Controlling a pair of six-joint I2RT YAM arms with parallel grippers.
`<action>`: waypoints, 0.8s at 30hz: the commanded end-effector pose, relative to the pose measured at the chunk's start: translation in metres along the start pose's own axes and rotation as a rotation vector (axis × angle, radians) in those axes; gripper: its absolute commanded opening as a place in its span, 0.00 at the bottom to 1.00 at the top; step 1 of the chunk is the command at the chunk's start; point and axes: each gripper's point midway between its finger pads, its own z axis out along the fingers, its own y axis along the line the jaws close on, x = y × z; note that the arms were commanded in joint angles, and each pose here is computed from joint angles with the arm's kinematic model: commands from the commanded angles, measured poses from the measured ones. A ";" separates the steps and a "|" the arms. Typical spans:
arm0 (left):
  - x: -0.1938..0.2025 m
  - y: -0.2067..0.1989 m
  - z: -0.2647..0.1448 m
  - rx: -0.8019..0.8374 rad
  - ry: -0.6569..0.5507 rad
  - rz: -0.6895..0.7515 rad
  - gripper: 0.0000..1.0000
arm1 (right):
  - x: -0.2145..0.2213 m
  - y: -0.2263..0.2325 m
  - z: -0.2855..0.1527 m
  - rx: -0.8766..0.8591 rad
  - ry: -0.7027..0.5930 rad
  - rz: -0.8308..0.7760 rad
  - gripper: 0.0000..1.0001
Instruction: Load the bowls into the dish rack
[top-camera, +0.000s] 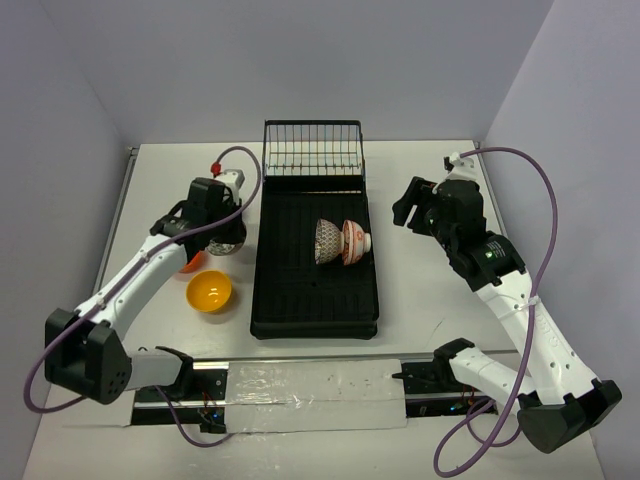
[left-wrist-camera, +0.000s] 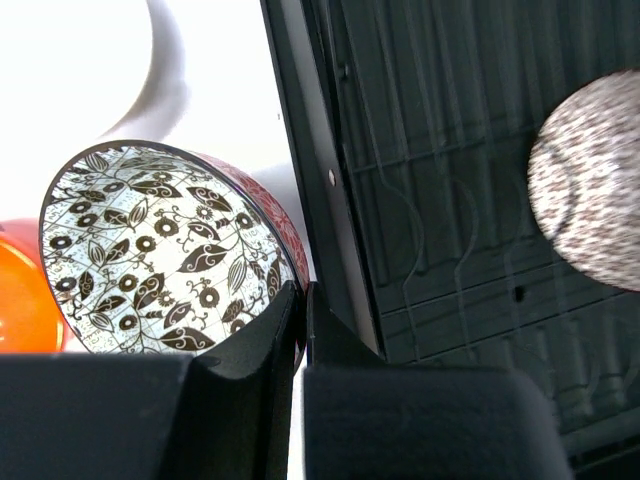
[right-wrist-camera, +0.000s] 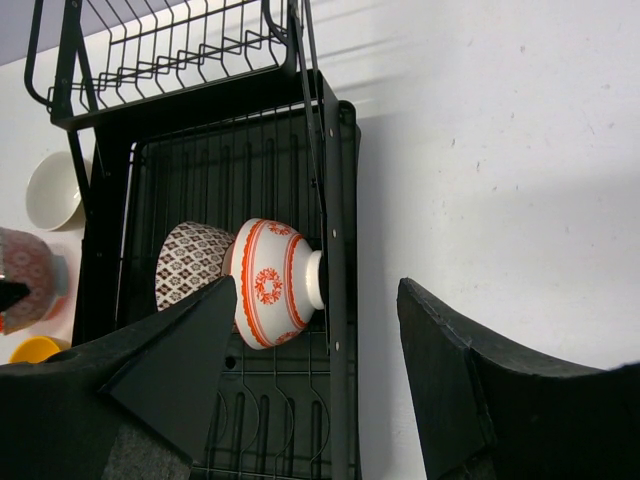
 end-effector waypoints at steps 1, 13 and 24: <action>-0.043 -0.014 -0.028 0.082 -0.181 -0.032 0.00 | -0.006 0.003 0.000 -0.006 -0.031 -0.004 0.73; -0.089 -0.057 -0.095 0.299 -0.385 -0.065 0.00 | -0.008 0.001 0.000 0.002 -0.039 -0.005 0.73; -0.089 -0.117 -0.124 0.684 -0.430 -0.165 0.00 | -0.008 0.001 -0.001 0.004 -0.039 -0.006 0.73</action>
